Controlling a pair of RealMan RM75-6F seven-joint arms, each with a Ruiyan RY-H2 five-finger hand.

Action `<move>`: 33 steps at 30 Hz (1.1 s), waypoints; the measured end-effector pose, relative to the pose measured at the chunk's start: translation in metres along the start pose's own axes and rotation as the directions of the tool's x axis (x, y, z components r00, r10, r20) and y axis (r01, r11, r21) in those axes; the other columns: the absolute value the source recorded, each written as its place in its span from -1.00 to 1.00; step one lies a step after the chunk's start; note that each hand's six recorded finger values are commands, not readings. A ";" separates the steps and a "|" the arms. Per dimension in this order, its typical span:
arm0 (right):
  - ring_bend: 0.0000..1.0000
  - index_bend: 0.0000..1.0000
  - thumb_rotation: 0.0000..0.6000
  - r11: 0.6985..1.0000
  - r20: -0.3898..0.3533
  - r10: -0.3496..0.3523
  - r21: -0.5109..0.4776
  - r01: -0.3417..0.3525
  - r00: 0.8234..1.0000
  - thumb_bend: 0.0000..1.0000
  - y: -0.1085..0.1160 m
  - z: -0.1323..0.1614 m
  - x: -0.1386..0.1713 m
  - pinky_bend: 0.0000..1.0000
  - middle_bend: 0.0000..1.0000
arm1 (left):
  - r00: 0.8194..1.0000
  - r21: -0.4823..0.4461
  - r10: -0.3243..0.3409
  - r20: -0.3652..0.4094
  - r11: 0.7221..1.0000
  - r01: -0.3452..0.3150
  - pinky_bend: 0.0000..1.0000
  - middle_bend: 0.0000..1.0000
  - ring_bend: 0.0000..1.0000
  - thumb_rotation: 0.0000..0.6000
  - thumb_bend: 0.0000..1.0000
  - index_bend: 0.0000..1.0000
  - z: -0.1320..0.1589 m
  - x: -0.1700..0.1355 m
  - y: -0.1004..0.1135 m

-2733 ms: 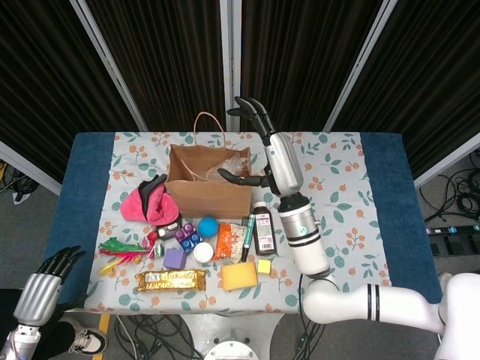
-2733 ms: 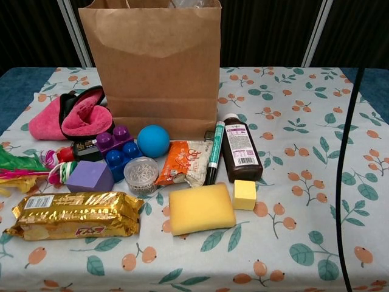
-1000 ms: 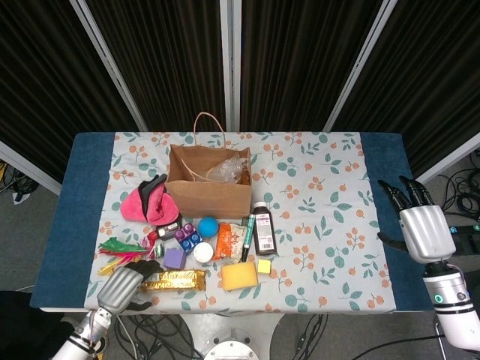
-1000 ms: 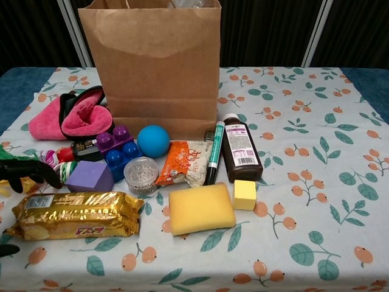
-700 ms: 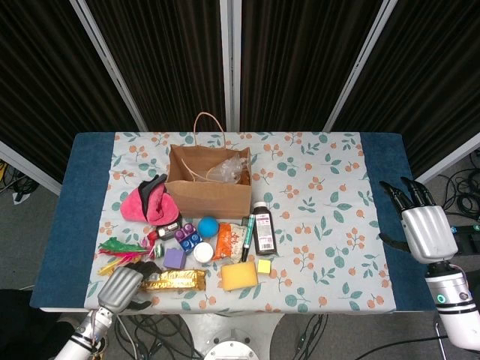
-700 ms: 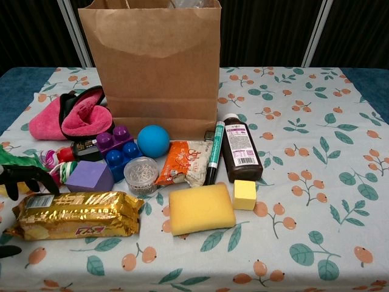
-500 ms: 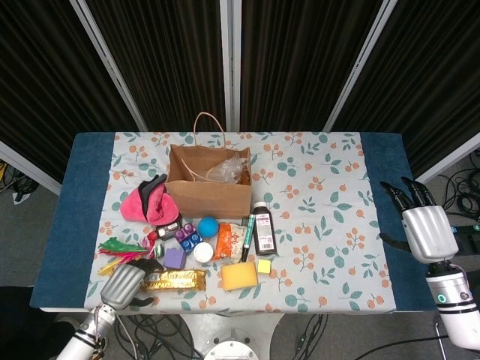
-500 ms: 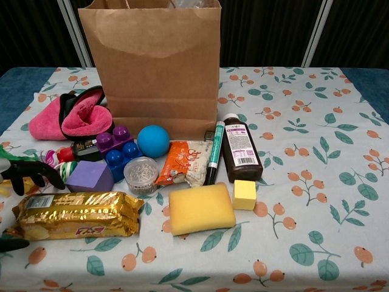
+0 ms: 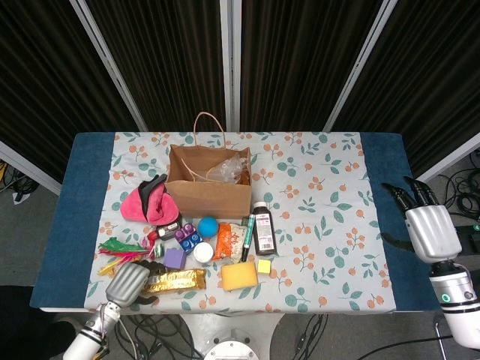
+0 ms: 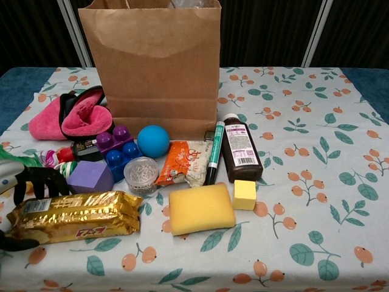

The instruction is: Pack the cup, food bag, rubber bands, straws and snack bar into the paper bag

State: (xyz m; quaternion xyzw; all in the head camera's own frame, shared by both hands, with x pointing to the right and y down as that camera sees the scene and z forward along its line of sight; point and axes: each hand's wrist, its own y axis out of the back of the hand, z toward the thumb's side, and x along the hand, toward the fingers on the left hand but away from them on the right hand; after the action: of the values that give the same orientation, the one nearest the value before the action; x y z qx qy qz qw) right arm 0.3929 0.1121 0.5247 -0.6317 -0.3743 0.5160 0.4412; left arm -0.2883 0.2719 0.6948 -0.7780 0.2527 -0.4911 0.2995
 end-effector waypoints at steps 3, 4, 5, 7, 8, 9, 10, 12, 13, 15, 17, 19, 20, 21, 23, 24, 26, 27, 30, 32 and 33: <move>-0.85 -0.70 1.00 1.000 0.003 0.000 -0.001 0.001 1.000 -0.97 0.000 -0.002 0.000 -0.77 -0.48 | 1.000 -0.001 0.005 0.006 1.000 -0.005 0.14 0.12 -0.02 1.00 -0.74 -0.08 0.003 0.001 -0.001; -0.85 -0.70 1.00 1.000 0.004 0.000 -0.001 0.000 1.000 -0.96 0.000 -0.003 0.001 -0.77 -0.48 | 1.000 -0.002 0.007 0.007 1.000 -0.007 0.15 0.14 0.00 1.00 -0.73 -0.06 0.003 0.001 -0.001; -0.85 -0.70 1.00 1.000 0.005 0.001 -0.001 -0.001 1.000 -0.96 -0.001 -0.003 0.001 -0.77 -0.48 | 1.000 -0.003 0.010 0.009 1.000 -0.010 0.16 0.16 0.02 1.00 -0.73 -0.04 0.004 0.002 -0.001; -0.85 -0.70 1.00 1.000 0.007 0.002 -0.002 -0.002 1.000 -0.95 -0.001 -0.005 0.001 -0.77 -0.48 | 1.000 -0.002 0.019 0.013 1.000 -0.019 0.20 0.21 0.06 1.00 -0.71 0.00 0.006 0.003 -0.001; -0.85 -0.70 1.00 1.000 0.009 0.002 -0.002 -0.002 1.000 -0.95 -0.001 -0.005 0.001 -0.77 -0.48 | 1.000 -0.002 0.026 0.014 1.000 -0.026 0.22 0.24 0.08 1.00 -0.70 0.04 0.006 0.004 0.000; -0.85 -0.69 1.00 1.000 0.010 0.001 -0.003 -0.001 1.000 -0.95 -0.001 -0.006 0.002 -0.77 -0.48 | 0.999 -0.002 0.030 0.015 1.000 -0.030 0.23 0.26 0.10 1.00 -0.69 0.06 0.007 0.004 0.000; -0.85 -0.69 1.00 1.000 0.011 0.000 -0.004 0.000 1.000 -0.94 -0.001 -0.006 0.002 -0.77 -0.48 | 0.999 -0.003 0.034 0.015 0.999 -0.034 0.24 0.29 0.11 1.00 -0.67 0.09 0.007 0.004 0.001; -0.85 -0.69 1.00 1.000 0.012 -0.005 -0.006 0.005 1.000 -0.93 0.001 -0.007 0.001 -0.77 -0.48 | 0.999 -0.005 0.044 0.015 0.999 -0.044 0.26 0.33 0.14 1.00 -0.63 0.13 0.008 0.004 0.002; -0.85 -0.69 1.00 1.000 0.013 -0.007 -0.006 0.007 1.000 -0.93 0.002 -0.007 0.002 -0.77 -0.48 | 0.999 -0.005 0.047 0.015 0.999 -0.047 0.27 0.35 0.16 1.00 -0.61 0.15 0.008 0.004 0.002; -0.85 -0.69 1.00 1.000 0.013 -0.011 -0.005 0.011 1.000 -0.93 0.003 -0.008 0.002 -0.77 -0.48 | 0.998 -0.007 0.055 0.014 0.998 -0.054 0.30 0.37 0.19 1.00 -0.59 0.17 0.008 0.004 0.004; -0.85 -0.68 1.00 1.000 0.013 -0.016 -0.005 0.016 1.000 -0.93 0.005 -0.008 0.002 -0.77 -0.48 | 0.998 -0.012 0.062 0.014 0.998 -0.062 0.32 0.40 0.22 1.00 -0.58 0.19 0.009 0.003 0.006; -0.85 -0.68 1.00 1.000 0.012 -0.020 -0.004 0.020 1.000 -0.93 0.006 -0.008 0.002 -0.77 -0.48 | 0.997 -0.019 0.073 0.016 0.997 -0.073 0.33 0.40 0.23 1.00 -0.58 0.20 0.010 0.001 0.010; -0.85 -0.68 1.00 1.000 0.012 -0.024 -0.003 0.024 1.000 -0.93 0.007 -0.007 0.002 -0.77 -0.48 | 0.997 -0.023 0.078 0.017 0.997 -0.078 0.33 0.41 0.23 1.00 -0.57 0.20 0.010 0.000 0.012; -0.85 -0.68 1.00 1.000 0.013 -0.026 -0.004 0.026 1.000 -0.93 0.008 -0.007 0.002 -0.77 -0.48 | 0.996 -0.029 0.086 0.018 0.996 -0.085 0.34 0.41 0.24 1.00 -0.57 0.21 0.011 -0.001 0.015; -0.85 -0.68 1.00 0.999 0.013 -0.032 -0.009 0.032 0.999 -0.92 0.010 -0.006 0.003 -0.77 -0.48 | 0.995 -0.040 0.098 0.020 0.994 -0.098 0.34 0.41 0.24 1.00 -0.57 0.21 0.012 -0.003 0.021; -0.85 -0.68 1.00 0.999 0.013 -0.036 -0.012 0.036 0.999 -0.92 0.011 -0.006 0.003 -0.77 -0.48 | 0.994 -0.047 0.109 0.021 0.993 -0.108 0.34 0.41 0.24 1.00 -0.57 0.21 0.013 -0.004 0.026; -0.84 -0.67 1.00 0.999 0.012 -0.045 -0.017 0.046 0.999 -0.92 0.014 -0.004 0.003 -0.77 -0.48 | 0.991 -0.058 0.130 0.024 0.990 -0.129 0.34 0.41 0.24 1.00 -0.57 0.21 0.015 -0.006 0.036; -0.84 -0.67 1.00 0.998 0.012 -0.051 -0.020 0.051 0.999 -0.92 0.016 -0.004 0.004 -0.77 -0.48 | 0.989 -0.063 0.148 0.026 0.987 -0.146 0.34 0.41 0.24 1.00 -0.57 0.21 0.015 -0.007 0.044; -0.84 -0.66 1.00 0.997 0.015 -0.072 -0.028 0.073 0.997 -0.91 0.023 -0.003 0.007 -0.78 -0.47 | 0.980 -0.076 0.199 0.026 0.978 -0.196 0.34 0.41 0.24 1.00 -0.57 0.21 0.017 -0.008 0.069; -0.84 -0.65 1.00 0.996 0.025 -0.082 -0.032 0.082 0.996 -0.91 0.026 -0.005 0.011 -0.77 -0.47 | 0.971 -0.082 0.237 0.023 0.969 -0.235 0.34 0.41 0.24 1.00 -0.57 0.21 0.016 -0.008 0.088; -0.84 -0.64 1.00 0.996 0.030 -0.080 -0.032 0.081 0.996 -0.91 0.026 -0.007 0.014 -0.77 -0.47 | 0.961 -0.082 0.275 0.019 0.959 -0.273 0.34 0.41 0.25 1.00 -0.57 0.21 0.015 -0.007 0.106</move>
State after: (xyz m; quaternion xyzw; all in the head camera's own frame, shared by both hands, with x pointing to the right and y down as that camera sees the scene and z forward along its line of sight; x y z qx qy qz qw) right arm 0.4025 0.1152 0.4965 -0.6159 -0.4144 0.5007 0.4453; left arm -0.2880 0.2060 0.6100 -0.7540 0.3726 -0.4227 0.3376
